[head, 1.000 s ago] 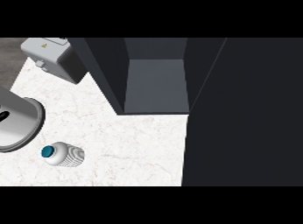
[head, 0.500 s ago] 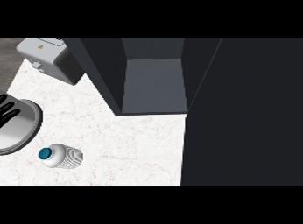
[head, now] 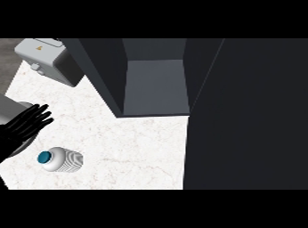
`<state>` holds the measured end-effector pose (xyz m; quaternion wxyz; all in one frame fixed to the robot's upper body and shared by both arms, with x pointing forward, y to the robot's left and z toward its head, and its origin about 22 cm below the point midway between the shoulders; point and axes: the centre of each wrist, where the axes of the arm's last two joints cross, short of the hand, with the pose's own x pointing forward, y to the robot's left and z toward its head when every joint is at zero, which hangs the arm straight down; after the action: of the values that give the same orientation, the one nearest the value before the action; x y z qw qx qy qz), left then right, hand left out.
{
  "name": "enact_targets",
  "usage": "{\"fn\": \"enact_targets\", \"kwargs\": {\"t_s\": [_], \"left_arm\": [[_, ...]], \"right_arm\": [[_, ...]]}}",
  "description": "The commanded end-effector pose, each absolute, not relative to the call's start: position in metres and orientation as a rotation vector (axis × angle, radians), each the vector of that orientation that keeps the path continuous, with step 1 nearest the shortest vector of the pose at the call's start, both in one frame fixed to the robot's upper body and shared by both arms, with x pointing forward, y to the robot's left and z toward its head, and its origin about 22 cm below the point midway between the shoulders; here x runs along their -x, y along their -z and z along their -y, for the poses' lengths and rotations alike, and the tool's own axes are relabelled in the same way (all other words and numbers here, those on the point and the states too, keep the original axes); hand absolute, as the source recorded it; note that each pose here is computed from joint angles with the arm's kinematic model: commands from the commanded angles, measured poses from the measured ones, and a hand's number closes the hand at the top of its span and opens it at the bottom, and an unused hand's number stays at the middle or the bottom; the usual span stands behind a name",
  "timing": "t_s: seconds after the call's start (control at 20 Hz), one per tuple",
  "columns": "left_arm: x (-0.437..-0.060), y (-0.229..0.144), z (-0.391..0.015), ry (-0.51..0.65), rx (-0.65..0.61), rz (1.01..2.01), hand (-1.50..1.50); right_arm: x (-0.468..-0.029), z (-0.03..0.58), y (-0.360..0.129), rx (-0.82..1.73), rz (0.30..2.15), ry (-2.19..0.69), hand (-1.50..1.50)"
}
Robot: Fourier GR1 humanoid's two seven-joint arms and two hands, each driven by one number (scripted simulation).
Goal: Pick up the bottled water, place it into the cabinet and close the cabinet
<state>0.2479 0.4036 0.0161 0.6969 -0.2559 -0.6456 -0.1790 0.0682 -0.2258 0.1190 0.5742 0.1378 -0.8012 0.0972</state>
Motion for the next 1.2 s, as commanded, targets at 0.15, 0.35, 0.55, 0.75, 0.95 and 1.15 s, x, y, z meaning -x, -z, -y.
{"fn": "enact_targets", "kwargs": {"t_s": [0.15,0.35,0.55,0.75,0.95,1.15], "left_arm": [[-0.260,0.032,-0.397,0.355,0.602,1.354,-1.50],[-0.265,0.048,-0.393,0.373,0.574,1.359,-1.50],[-0.256,0.077,-0.374,0.376,0.628,1.322,-1.50],[-0.245,0.100,-0.356,0.365,0.657,1.314,-1.50],[-0.230,0.114,-0.354,0.380,0.694,1.312,-1.50],[-0.237,0.124,-0.345,0.320,0.716,1.331,1.50]], "right_arm": [[-0.050,0.226,-0.148,-0.338,1.949,-0.252,-1.50],[-0.045,0.223,-0.154,-0.365,1.960,-0.219,-1.50],[-0.041,0.226,-0.145,-0.332,1.944,-0.261,-1.50],[-0.033,0.222,-0.148,-0.349,1.929,-0.225,-1.50],[-0.037,0.226,-0.147,-0.350,1.943,-0.229,-1.50],[-0.038,0.225,-0.134,-0.343,1.936,-0.253,-1.50]]}}
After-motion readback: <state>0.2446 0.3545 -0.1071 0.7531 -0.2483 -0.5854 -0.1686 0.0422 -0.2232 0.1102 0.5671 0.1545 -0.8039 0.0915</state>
